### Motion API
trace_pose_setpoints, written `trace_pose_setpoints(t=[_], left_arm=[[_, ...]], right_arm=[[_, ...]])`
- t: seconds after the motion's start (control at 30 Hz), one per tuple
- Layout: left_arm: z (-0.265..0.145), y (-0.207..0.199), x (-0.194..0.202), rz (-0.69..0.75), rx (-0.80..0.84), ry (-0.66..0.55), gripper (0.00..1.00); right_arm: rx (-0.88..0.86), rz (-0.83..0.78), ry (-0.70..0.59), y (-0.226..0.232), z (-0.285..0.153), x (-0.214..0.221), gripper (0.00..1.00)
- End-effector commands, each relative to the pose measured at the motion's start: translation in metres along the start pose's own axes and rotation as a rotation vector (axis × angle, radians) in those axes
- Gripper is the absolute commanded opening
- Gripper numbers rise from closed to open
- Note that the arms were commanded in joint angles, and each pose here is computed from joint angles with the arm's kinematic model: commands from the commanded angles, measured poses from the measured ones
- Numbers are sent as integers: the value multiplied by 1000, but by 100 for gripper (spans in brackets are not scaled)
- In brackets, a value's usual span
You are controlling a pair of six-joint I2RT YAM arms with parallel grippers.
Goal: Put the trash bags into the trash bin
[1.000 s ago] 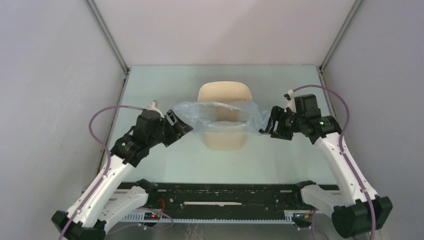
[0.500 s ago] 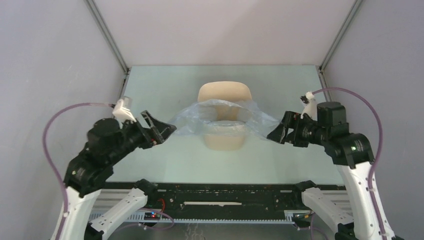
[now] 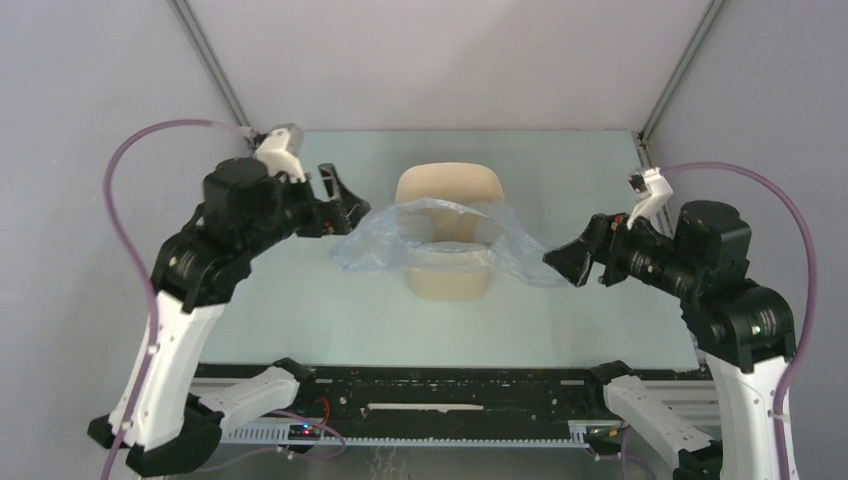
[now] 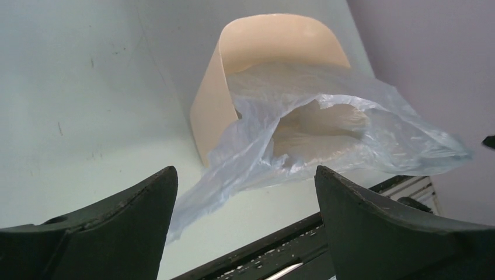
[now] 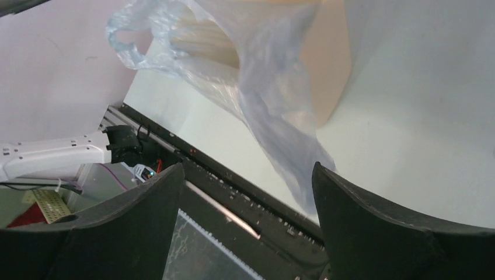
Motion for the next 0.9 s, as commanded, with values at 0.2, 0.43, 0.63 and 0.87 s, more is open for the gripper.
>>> trace_pose_setpoints(t=[0.2,0.43,0.63,0.87], left_arm=[[53,-17,11,135,157,41,91],[66,-20,30,119,196,106,86],[71,-16,43,114,186,142,83],[80,4,45,102,68,143,51]], right_arm=[[-97,-361,-46,21,56,-48,82],[-77,-528,-27,14,77,-34,73],[-42,-581,41,5,95,-24,66],[42,-559,36,-7,113,-32,48]])
Point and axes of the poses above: each gripper's point midway between its finger pads, its own z axis out along the fingers, its own y axis along the line the jaws close on, x = y × z, the point moved 1 cm from there along -z, back along the fingers, and after that the axes turned 9 degrees about z, right-handed, at the moved point
